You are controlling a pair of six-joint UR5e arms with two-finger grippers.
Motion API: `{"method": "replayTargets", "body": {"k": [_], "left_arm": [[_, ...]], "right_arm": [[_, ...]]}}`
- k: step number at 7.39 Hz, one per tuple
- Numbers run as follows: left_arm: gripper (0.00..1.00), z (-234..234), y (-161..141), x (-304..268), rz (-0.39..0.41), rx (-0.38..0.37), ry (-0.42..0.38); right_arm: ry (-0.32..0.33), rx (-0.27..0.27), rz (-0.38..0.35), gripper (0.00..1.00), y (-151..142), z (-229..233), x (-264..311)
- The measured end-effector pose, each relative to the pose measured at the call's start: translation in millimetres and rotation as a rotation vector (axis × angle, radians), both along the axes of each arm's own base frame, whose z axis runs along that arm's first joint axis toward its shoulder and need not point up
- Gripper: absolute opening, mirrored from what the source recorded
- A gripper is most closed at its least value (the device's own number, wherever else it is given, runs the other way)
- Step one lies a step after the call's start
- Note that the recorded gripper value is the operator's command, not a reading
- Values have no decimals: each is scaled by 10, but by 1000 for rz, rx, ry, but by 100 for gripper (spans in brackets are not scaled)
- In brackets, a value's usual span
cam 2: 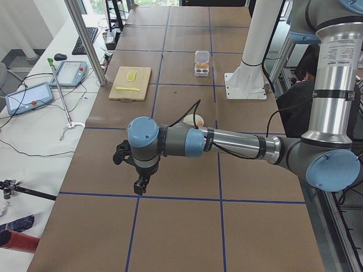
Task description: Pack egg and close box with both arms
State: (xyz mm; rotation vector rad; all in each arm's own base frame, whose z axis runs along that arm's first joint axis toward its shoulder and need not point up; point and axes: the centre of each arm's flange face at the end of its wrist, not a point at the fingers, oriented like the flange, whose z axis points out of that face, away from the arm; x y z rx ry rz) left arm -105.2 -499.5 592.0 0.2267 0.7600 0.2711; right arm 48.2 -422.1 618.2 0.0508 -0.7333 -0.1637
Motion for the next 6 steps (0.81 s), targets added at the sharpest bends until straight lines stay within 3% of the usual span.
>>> {"method": "replayTargets", "body": {"k": [2,3,6], "left_arm": [[100,-56,-46,12,-2,17,1],[100,-105,-90,11,-2,72,-3],[100,-221,-250,-1,-6,422,-28]], "right_arm": [[0,-2,-19,100,-12,-18,-105],[2,3,-22,100,-31,-47,-132],[-1,85,-15,100,-353,-414,-169]]}}
